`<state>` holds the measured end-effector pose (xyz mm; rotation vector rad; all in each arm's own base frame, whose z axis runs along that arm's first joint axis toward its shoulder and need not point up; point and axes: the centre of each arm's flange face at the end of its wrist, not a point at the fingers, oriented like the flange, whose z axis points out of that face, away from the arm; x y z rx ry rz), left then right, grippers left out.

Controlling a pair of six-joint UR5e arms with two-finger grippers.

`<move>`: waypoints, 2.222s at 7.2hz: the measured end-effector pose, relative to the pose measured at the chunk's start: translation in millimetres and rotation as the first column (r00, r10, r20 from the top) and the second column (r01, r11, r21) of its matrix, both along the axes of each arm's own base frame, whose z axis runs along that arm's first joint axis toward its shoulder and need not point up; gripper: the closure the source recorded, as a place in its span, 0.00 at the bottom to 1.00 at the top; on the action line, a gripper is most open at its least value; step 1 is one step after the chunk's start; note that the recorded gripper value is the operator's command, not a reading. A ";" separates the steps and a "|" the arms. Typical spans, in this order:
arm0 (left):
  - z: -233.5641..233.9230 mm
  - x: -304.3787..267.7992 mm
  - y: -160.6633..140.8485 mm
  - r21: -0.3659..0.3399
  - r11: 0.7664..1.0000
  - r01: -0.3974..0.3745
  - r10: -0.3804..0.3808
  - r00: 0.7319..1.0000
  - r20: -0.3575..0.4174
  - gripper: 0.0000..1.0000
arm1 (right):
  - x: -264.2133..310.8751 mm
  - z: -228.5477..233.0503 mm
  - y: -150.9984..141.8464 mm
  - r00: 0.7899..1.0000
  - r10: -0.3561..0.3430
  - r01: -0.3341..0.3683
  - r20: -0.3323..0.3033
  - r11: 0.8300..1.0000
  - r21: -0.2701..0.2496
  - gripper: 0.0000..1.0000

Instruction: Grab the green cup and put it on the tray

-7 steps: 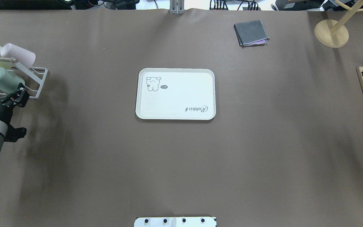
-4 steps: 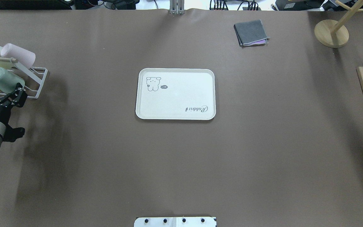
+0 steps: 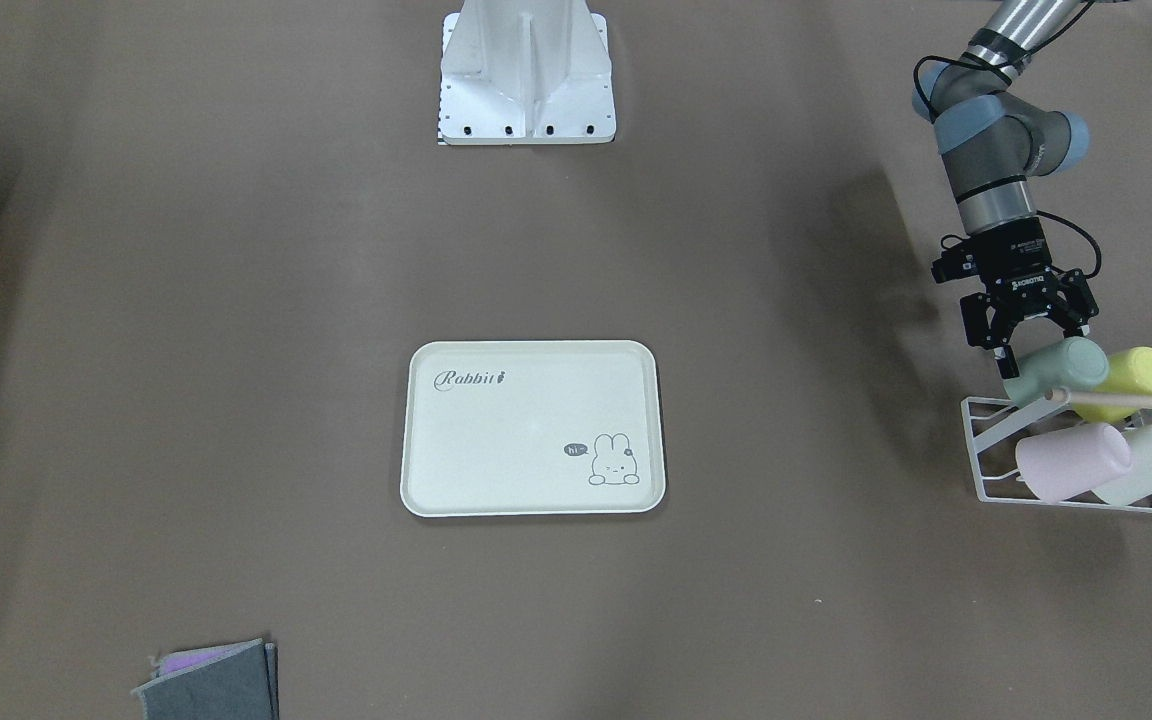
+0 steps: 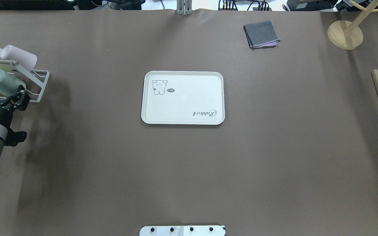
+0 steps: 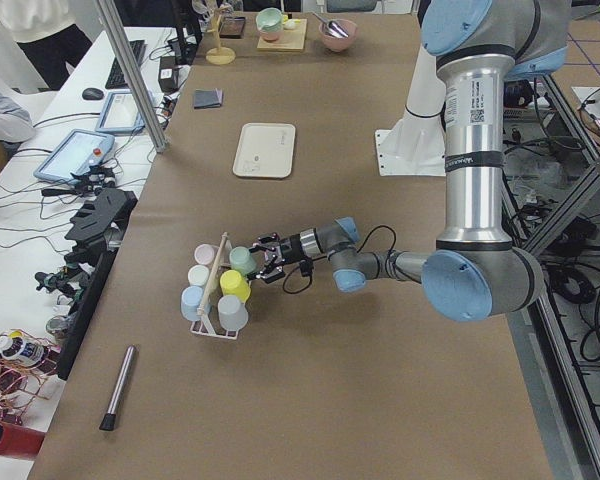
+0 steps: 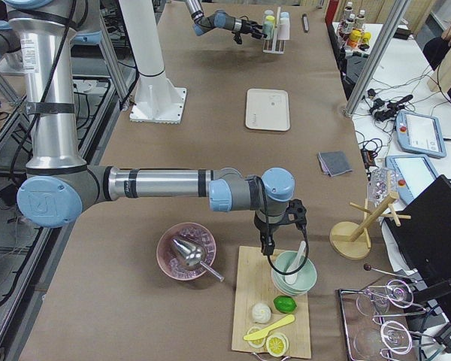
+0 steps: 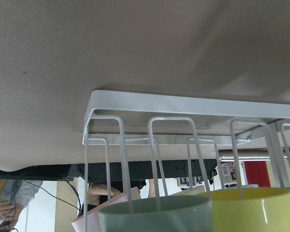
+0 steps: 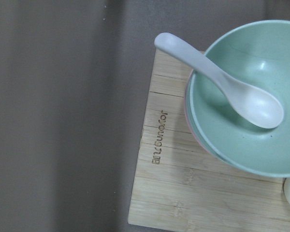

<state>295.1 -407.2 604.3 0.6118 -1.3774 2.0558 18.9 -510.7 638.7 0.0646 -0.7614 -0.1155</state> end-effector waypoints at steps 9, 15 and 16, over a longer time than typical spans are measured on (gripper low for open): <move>-4.5 9.3 -8.2 0.006 1.000 0.009 -0.009 1.000 -0.020 0.03 | 19.2 -38.6 31.2 0.992 0.124 -0.125 -0.015 0.978 -0.169 0.00; 2.2 12.1 -11.4 0.024 1.000 0.012 -0.011 0.999 -0.036 0.04 | 19.4 -38.0 30.9 0.992 0.125 -0.127 -0.018 0.978 -0.168 0.00; 0.4 11.3 -12.0 0.028 1.000 0.014 -0.013 0.999 -0.041 0.03 | 19.3 -37.5 31.1 0.992 0.125 -0.126 -0.018 0.978 -0.169 0.00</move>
